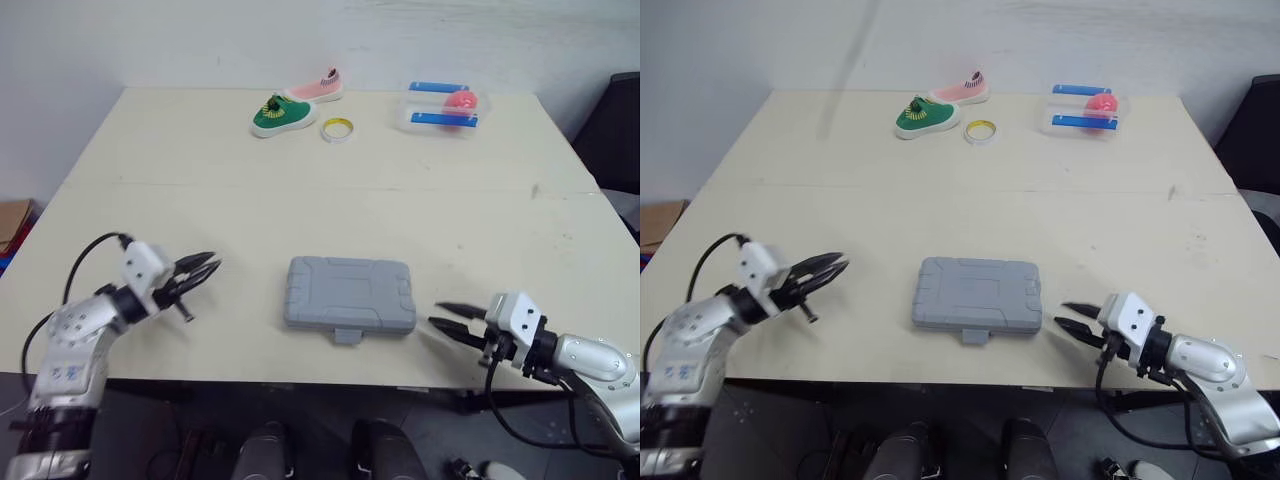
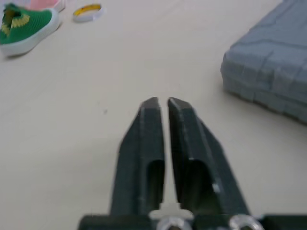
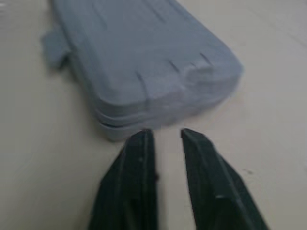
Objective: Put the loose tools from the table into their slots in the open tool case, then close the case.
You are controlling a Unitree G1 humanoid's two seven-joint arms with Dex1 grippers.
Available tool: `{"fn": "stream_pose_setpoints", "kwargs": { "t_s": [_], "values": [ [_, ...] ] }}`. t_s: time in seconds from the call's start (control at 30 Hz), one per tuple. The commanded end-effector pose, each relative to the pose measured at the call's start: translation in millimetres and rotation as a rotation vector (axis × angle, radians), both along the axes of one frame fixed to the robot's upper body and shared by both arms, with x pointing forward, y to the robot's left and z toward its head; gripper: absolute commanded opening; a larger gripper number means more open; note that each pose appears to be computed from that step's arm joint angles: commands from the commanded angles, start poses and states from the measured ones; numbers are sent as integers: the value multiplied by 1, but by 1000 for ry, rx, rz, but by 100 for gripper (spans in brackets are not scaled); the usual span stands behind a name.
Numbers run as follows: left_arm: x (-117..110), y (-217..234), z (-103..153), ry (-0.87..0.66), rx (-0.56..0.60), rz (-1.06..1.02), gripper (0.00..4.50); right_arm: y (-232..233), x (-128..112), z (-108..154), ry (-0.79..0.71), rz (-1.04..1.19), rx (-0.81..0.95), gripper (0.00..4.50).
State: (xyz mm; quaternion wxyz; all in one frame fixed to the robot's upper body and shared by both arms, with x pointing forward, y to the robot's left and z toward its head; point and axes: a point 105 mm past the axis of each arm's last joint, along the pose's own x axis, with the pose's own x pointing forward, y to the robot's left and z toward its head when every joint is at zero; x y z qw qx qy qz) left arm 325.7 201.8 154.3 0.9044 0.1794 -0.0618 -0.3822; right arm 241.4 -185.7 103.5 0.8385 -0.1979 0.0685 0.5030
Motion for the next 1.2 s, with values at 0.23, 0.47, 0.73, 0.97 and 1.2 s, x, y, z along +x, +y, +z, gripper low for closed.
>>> {"fn": "stream_pose_setpoints", "kwargs": {
  "t_s": [0.23, 0.47, 0.73, 0.97, 1.2],
  "values": [
    [71, -58, -8, 82, 70, -75, 0, 37, -16, -26, 159, 123, -30, 4],
    [80, -79, -25, 145, 200, -185, 0, 41, 12, -35, 25, 71, -102, 4],
    [56, -75, -37, 170, 149, -319, 0, 34, 48, -32, -69, 70, -201, 4],
    [26, -58, -42, 163, 92, -291, 0, 37, 87, -33, -163, 74, -270, 4],
    [-8, -44, -30, 90, -9, -161, 0, 36, 121, -22, -229, 9, -249, 4]
  ]
}}
